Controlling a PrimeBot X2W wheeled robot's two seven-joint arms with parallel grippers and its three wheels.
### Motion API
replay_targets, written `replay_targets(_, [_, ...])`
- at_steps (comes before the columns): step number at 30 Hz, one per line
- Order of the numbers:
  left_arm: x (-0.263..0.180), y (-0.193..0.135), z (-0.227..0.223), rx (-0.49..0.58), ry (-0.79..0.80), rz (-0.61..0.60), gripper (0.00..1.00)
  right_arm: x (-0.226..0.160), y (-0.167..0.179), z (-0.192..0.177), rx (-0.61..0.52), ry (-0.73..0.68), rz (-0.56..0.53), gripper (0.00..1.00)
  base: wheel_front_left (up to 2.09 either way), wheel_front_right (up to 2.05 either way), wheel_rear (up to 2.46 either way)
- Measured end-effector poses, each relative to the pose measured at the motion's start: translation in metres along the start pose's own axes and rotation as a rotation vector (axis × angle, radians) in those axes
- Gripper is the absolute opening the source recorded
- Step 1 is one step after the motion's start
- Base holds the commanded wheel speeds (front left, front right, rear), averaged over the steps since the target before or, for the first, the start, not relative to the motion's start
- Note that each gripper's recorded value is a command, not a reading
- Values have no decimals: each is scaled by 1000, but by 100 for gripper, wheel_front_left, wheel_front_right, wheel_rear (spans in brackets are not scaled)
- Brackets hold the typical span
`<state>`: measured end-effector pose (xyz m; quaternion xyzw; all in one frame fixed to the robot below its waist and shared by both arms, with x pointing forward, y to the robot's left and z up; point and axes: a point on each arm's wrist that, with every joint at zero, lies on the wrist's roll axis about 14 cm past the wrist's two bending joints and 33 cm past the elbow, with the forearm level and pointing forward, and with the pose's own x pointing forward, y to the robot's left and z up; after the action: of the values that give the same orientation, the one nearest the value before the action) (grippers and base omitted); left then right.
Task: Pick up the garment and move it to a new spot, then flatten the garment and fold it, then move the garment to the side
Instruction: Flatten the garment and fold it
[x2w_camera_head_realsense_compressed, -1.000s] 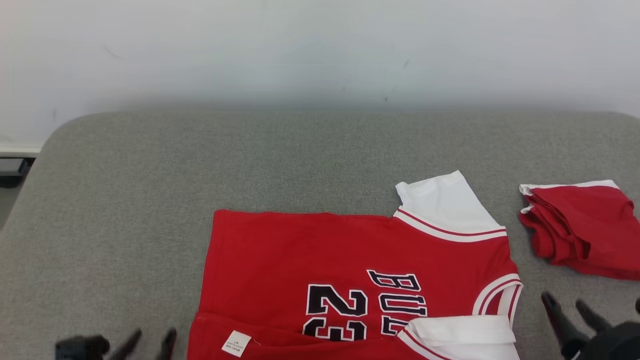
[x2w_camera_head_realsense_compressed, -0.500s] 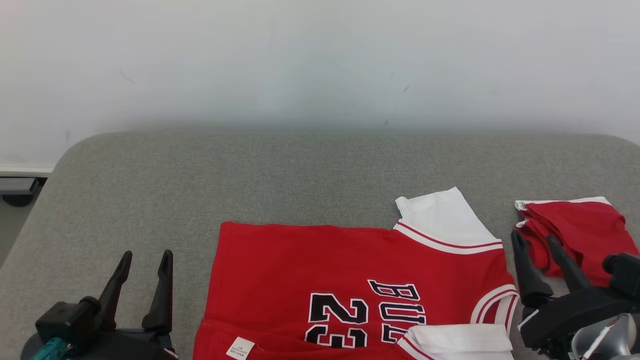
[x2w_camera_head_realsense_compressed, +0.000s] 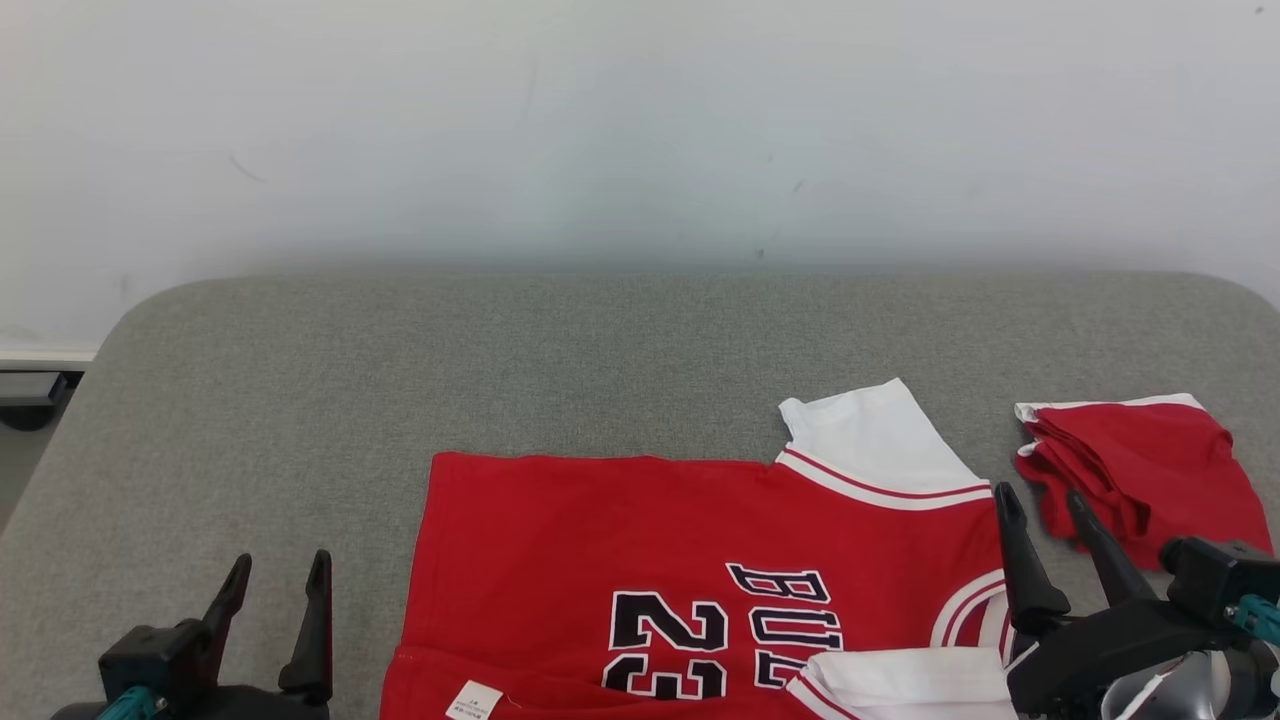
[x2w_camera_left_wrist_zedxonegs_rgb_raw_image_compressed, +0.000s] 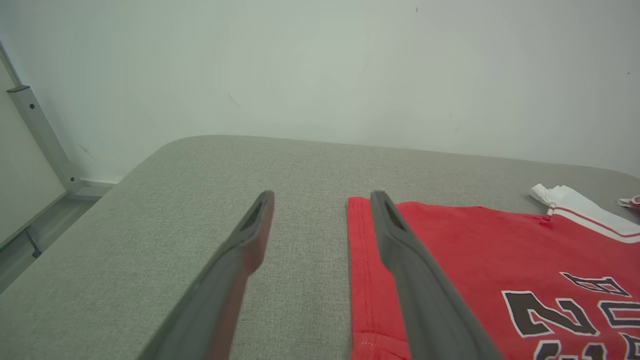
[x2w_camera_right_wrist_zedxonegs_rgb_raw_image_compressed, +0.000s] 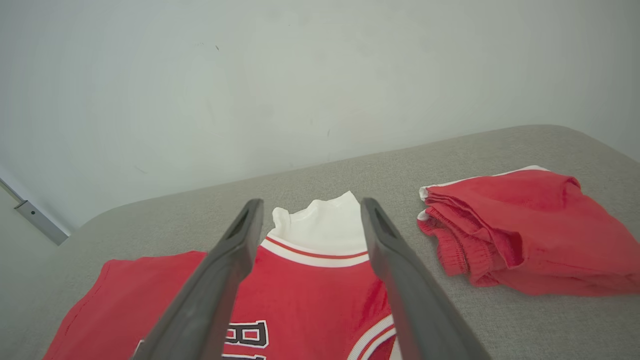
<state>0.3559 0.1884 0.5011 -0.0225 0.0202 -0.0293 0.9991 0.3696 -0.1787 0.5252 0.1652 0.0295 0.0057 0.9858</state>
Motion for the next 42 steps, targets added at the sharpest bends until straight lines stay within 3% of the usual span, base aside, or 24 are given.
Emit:
replay_targets(22, [0,-2,-17,10,65,-4,100,-1,-10,-9,6,-37,-15,100,0,0,0])
replay_targets(28, [13,-4,-13,16,79,-16,100,13,-2,-9,-20,-13,18,100,0,0,0])
replay_targets(33, [43,-15,-2,36,106,-84,100,47,7,-6,-121,66,69,100,0,0,0])
replay_targets(39, [89,-35,-7,47,247,-151,100,87,24,-27,-104,282,132,100,0,0,0])
replay_targets(42, [104,-44,-22,43,351,-169,100,114,15,-22,-96,339,99,100,0,0,0])
